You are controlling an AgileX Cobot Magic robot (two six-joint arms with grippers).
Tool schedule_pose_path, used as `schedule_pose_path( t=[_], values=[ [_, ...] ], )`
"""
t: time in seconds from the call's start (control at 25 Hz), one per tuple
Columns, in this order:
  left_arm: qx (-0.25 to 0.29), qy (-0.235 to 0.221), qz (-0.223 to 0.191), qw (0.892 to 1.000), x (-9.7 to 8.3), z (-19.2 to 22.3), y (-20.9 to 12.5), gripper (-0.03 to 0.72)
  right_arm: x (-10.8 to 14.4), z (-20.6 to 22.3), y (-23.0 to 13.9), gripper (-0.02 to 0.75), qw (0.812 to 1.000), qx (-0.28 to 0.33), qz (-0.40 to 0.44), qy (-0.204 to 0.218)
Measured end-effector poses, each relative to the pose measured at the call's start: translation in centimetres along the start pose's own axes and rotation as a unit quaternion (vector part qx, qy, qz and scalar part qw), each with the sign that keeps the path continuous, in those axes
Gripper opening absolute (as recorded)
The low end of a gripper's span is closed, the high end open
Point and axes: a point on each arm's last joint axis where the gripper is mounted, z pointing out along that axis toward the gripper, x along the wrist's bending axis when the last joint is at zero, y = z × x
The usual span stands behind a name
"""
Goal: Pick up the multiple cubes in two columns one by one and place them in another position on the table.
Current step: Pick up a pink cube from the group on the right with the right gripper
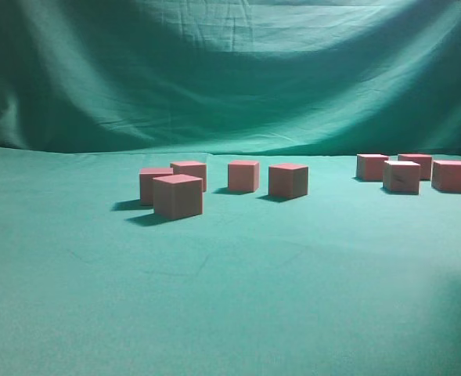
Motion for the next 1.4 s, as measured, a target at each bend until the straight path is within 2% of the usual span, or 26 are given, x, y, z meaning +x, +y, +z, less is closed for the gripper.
schedule_pose_path(
  t=[0.12, 0.28, 0.88, 0.96, 1.0, 1.04, 1.08, 1.28, 1.4],
  values=[
    [0.000, 0.000, 0.000, 1.000, 0.0, 0.0, 0.0, 0.000, -2.2, 2.5, -1.7, 0.551, 0.997, -0.001, 0.069, 0.019],
    [0.000, 0.000, 0.000, 1.000, 0.0, 0.0, 0.0, 0.000, -3.2, 6.9, -3.5, 0.551, 0.992, -0.001, 0.120, 0.032],
    [0.000, 0.000, 0.000, 1.000, 0.0, 0.0, 0.0, 0.000, -3.6, 15.4, -2.2, 0.551, 0.989, -0.005, 0.144, 0.020],
    [0.000, 0.000, 0.000, 1.000, 0.0, 0.0, 0.0, 0.000, -3.7, 16.0, -2.2, 0.482, 0.990, -0.003, 0.140, 0.016],
    [0.000, 0.000, 0.000, 1.000, 0.0, 0.0, 0.0, 0.000, -3.7, 16.3, -2.2, 0.498, 0.990, -0.003, 0.141, 0.015],
    [0.000, 0.000, 0.000, 1.000, 0.0, 0.0, 0.0, 0.000, -3.7, 16.4, -2.2, 0.437, 0.990, -0.003, 0.140, 0.015],
    [0.000, 0.000, 0.000, 1.000, 0.0, 0.0, 0.0, 0.000, -3.7, 16.6, -2.2, 0.439, 0.990, -0.004, 0.139, 0.014],
    [0.000, 0.000, 0.000, 1.000, 0.0, 0.0, 0.0, 0.000, -3.8, 17.4, -2.0, 0.284, 0.991, -0.010, 0.136, 0.011],
    [0.000, 0.000, 0.000, 1.000, 0.0, 0.0, 0.0, 0.000, -3.8, 17.4, -1.9, 0.284, 0.991, -0.012, 0.136, 0.011]
  ],
)
